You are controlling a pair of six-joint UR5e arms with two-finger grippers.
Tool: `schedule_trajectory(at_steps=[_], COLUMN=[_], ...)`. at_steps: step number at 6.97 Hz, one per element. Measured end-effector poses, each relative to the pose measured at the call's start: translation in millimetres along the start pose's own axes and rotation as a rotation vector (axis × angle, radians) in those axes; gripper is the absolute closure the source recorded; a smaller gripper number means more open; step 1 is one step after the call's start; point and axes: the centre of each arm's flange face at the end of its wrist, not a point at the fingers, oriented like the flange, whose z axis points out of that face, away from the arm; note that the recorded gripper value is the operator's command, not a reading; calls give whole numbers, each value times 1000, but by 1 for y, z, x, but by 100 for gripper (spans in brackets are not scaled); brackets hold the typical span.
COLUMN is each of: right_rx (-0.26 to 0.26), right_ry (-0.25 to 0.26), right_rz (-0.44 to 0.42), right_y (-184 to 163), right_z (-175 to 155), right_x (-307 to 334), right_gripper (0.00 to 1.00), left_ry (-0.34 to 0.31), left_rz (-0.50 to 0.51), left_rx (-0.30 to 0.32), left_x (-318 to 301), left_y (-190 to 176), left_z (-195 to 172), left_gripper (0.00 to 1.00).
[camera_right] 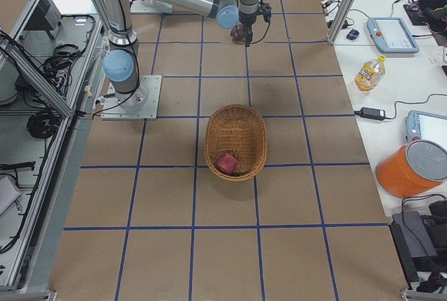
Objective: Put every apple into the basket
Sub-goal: 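Move left gripper to green apple while right returns to dark apple, then grasp green apple with left gripper while right grasps dark red apple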
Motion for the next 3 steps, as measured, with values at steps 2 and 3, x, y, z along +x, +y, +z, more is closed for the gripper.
schedule_trajectory(at_steps=[2, 3], right_rx=[20, 14], right_ry=[-22, -24], right_rz=[57, 60], right_y=[19, 26], right_z=[50, 65], right_x=[-65, -78], right_gripper=[0, 0], left_ry=[15, 18], left_rz=[13, 24], left_rx=[8, 7], left_x=[18, 27], left_y=[-22, -29], left_z=[13, 17], left_gripper=[0, 0])
